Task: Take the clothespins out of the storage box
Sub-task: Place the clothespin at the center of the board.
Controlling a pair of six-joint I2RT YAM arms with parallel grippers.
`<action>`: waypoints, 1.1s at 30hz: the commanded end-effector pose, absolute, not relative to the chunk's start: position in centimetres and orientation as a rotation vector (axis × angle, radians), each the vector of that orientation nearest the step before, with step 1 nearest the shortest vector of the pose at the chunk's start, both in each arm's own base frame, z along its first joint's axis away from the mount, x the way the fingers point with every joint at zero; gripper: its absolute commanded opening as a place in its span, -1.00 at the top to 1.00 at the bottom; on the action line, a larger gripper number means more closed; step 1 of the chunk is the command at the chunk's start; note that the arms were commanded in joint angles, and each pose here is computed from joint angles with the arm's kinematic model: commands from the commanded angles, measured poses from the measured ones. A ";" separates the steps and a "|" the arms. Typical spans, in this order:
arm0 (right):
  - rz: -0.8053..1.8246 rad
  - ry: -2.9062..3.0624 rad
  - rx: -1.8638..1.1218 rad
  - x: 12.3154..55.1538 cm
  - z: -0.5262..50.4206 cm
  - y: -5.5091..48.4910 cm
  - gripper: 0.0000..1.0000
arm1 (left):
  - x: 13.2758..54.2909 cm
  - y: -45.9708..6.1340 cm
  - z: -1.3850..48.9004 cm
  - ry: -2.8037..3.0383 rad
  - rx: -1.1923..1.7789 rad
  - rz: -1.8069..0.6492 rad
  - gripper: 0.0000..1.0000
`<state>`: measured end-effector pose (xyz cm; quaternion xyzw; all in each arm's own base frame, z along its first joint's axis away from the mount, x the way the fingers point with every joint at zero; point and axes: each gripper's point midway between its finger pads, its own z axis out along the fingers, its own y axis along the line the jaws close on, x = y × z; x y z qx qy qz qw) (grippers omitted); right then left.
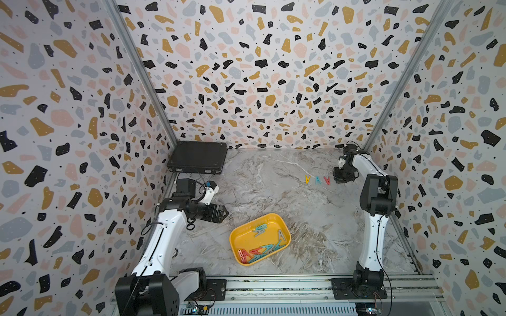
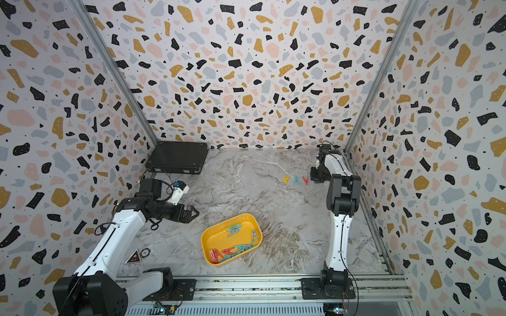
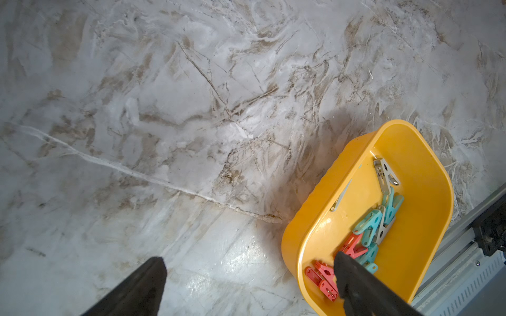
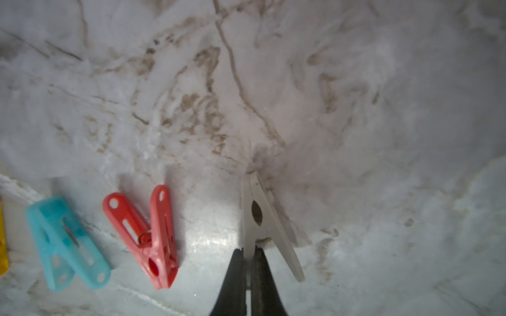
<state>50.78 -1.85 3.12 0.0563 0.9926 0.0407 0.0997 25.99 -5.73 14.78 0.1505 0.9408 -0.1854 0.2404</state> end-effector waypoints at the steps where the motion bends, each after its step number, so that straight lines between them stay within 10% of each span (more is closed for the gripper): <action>1: 0.136 2.959 0.160 50.4 3.4 -1.6 0.94 | 26.2 -5.8 15.4 2.548 0.430 -0.512 -1.00; 15: 0.167 2.919 0.178 50.0 6.2 -0.9 0.47 | 26.2 -5.8 15.5 2.546 0.430 -0.513 -0.99; 33: 0.153 2.779 0.138 46.4 15.4 1.7 0.38 | 26.2 -5.7 15.5 2.543 0.429 -0.502 -0.99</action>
